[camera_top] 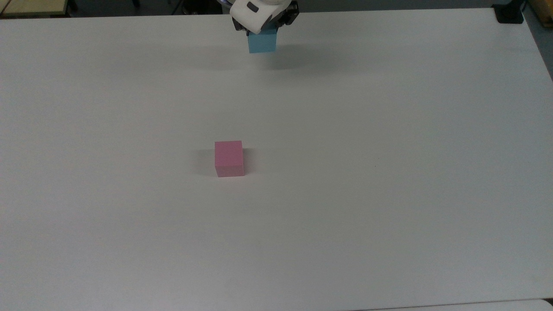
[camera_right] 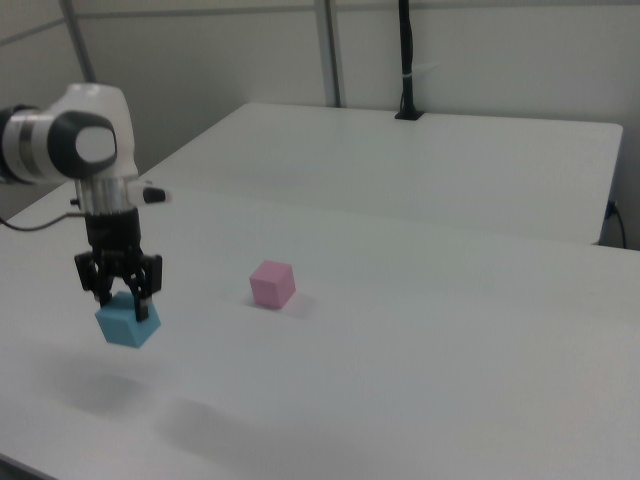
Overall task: Put blue cube on pink cube
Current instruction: 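Carry the held blue cube over the pink cube and lower it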
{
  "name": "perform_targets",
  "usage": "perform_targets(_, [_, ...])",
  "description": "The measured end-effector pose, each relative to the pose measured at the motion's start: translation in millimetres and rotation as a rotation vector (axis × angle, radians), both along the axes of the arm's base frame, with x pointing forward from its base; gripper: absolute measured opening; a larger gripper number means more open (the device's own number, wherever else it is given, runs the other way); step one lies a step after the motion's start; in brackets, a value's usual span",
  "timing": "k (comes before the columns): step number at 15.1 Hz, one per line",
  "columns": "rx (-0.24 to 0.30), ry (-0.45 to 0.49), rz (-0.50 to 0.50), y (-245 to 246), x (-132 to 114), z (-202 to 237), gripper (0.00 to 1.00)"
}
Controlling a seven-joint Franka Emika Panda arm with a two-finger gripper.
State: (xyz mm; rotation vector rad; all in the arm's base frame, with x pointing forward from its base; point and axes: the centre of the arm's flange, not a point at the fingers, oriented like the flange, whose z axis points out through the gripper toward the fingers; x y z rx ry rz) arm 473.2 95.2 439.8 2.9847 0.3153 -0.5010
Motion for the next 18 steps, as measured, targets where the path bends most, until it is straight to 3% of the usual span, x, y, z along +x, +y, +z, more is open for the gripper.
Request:
perform_targets(6, [0.031,-0.053,-0.014,5,15,86,0.64])
perform_targets(10, [0.042,-0.092,-0.02,6,29,107,0.64])
perform_targets(14, [0.028,-0.113,-0.075,-10,87,101,0.64])
perform_targets(18, [0.011,-0.095,-0.142,-58,147,64,0.64])
